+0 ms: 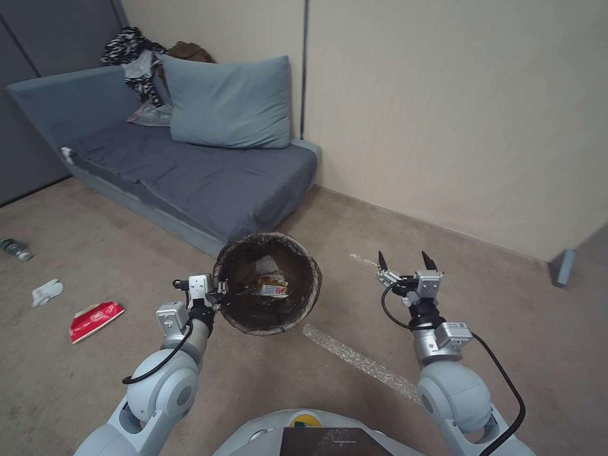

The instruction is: Pick up the trash bin, then pick up the garbage from the floor and place it into the trash bin.

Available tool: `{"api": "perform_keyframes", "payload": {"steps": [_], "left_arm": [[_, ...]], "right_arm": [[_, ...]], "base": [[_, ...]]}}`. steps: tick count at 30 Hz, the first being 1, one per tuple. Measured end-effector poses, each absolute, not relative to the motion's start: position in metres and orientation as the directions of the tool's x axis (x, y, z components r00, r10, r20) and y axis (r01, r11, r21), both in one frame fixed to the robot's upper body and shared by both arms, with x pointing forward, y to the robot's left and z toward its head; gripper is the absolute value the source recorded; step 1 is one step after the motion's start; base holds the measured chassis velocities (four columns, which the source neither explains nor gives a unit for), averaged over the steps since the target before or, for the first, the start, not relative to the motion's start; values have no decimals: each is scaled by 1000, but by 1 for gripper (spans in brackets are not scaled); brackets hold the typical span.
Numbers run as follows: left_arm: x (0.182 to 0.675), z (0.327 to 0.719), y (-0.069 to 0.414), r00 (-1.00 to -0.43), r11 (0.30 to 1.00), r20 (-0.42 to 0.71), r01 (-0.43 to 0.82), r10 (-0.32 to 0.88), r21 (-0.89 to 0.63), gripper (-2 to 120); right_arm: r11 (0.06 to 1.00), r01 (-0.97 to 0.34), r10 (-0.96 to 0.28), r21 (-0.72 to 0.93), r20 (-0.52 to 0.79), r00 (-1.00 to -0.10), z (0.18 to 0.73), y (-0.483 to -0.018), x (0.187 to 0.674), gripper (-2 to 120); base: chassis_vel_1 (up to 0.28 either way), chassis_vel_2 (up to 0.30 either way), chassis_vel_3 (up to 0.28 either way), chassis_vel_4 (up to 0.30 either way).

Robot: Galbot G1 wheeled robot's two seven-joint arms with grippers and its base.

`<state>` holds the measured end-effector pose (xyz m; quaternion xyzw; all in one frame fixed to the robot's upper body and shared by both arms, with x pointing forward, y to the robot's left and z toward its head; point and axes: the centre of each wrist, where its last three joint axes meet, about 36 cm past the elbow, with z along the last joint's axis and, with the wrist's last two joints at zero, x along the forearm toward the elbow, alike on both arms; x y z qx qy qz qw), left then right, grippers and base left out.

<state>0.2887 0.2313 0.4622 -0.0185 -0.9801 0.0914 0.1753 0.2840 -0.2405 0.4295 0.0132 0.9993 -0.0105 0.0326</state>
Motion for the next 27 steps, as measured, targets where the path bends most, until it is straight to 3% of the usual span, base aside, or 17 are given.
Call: {"api": "perform_keyframes", "payload": {"steps": [27], "left_arm": [[290,460,232,-938,983,341,1,64,-184,3]], "right_arm": [[1000,23,22,-19,-63,-998,428,-240,289,100]], "base": [[119,119,123,124]]}}
